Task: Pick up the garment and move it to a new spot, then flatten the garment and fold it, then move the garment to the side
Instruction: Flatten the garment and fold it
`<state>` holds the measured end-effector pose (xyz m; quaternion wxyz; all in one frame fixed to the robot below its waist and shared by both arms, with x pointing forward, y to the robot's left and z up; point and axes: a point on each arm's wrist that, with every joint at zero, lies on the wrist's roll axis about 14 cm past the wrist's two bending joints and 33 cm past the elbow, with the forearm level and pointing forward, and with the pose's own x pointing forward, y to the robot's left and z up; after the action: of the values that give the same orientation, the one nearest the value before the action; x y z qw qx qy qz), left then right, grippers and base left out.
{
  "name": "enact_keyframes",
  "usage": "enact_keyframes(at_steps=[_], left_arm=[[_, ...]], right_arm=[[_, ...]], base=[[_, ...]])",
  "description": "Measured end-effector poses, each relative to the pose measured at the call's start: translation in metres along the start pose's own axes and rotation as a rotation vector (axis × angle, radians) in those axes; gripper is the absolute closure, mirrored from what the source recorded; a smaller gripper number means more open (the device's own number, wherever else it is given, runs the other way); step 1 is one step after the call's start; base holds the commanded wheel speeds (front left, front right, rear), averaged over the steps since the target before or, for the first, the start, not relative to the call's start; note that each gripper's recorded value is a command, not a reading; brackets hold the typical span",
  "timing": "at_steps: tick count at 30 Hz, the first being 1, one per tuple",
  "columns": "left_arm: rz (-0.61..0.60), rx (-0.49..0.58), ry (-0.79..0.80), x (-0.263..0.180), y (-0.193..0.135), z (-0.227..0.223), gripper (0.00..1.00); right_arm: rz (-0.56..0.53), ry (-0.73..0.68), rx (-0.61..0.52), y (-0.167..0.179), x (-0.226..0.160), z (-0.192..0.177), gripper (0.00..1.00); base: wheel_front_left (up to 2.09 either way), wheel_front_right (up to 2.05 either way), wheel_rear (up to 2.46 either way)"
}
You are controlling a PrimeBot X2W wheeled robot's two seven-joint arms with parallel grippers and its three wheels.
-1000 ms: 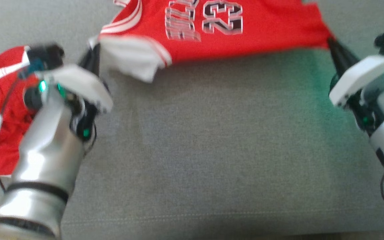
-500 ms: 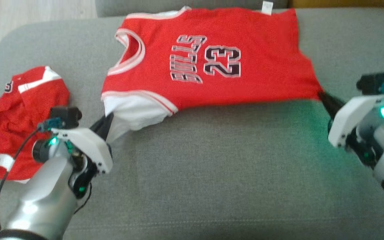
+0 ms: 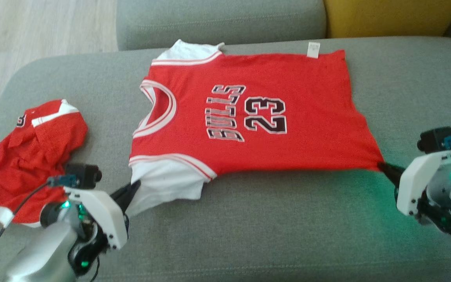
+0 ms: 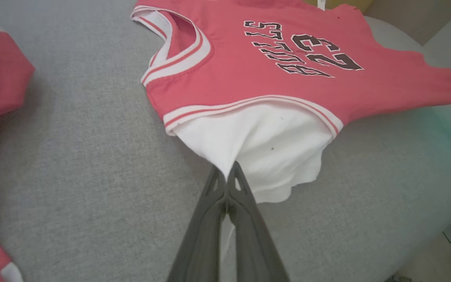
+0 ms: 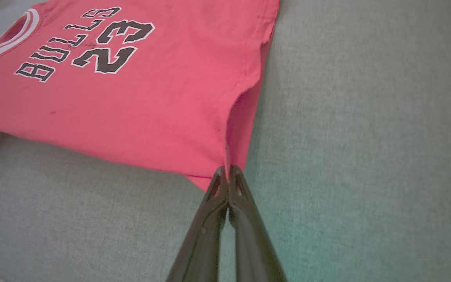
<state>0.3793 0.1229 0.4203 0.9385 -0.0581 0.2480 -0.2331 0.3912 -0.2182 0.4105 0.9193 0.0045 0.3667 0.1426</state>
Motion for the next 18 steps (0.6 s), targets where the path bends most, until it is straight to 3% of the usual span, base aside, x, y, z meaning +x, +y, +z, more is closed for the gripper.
enact_keyframes(at_steps=[18], left_arm=[[-0.132,-0.164,0.105,-0.040,-0.029,-0.019,1.00]], right_arm=[[0.084,0.209,0.122,0.012,-0.028,-0.055,1.00]], base=[[0.00,0.00,0.00]])
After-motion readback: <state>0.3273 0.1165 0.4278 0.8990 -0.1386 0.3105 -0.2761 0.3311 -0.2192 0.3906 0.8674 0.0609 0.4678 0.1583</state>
